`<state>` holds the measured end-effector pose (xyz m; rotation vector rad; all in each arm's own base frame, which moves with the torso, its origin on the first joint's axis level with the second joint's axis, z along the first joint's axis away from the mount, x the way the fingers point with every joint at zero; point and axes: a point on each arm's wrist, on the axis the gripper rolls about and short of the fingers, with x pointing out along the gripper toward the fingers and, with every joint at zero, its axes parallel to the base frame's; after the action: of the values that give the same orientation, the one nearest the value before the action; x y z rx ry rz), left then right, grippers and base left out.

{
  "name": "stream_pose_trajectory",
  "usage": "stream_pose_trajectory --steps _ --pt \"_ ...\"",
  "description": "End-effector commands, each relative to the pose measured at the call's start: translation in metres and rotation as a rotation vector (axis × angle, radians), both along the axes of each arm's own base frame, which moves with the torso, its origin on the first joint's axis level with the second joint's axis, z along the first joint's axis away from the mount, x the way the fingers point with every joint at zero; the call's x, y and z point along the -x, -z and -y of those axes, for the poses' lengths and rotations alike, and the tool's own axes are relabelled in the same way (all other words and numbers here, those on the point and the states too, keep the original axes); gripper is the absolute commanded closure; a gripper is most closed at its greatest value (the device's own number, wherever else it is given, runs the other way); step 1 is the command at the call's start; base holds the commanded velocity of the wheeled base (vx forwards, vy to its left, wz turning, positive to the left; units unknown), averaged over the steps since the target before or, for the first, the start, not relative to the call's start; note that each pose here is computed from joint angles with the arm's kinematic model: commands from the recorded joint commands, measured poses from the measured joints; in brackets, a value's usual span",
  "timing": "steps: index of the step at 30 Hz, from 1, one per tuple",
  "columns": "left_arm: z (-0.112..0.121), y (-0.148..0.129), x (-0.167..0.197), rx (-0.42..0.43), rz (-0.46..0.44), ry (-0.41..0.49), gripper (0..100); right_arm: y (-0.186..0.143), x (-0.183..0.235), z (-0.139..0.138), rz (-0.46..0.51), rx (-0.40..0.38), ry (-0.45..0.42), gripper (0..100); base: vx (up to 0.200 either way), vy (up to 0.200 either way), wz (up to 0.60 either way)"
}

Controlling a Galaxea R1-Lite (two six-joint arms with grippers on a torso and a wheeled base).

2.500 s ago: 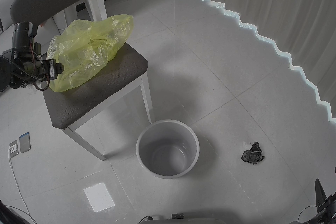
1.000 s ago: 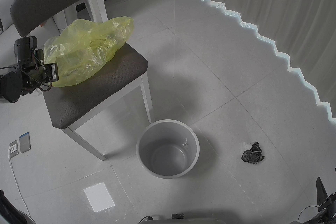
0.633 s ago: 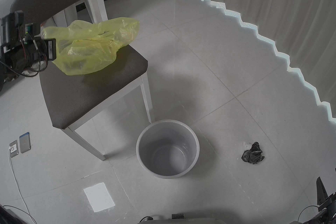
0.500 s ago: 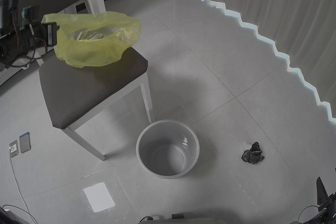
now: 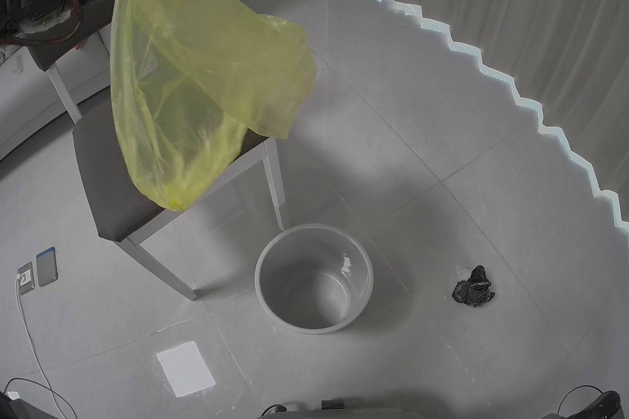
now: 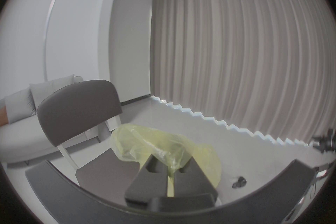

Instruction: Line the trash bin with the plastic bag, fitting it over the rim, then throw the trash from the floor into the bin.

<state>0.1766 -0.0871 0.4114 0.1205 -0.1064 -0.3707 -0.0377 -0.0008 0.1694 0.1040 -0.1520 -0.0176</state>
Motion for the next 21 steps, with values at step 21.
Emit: stream_pose_trajectory --steps 21 --pt "0.051 -0.009 0.090 -0.325 0.024 0.428 100 -0.100 -0.133 -0.015 -0.303 0.080 -0.364 0 0.000 0.000 0.00"
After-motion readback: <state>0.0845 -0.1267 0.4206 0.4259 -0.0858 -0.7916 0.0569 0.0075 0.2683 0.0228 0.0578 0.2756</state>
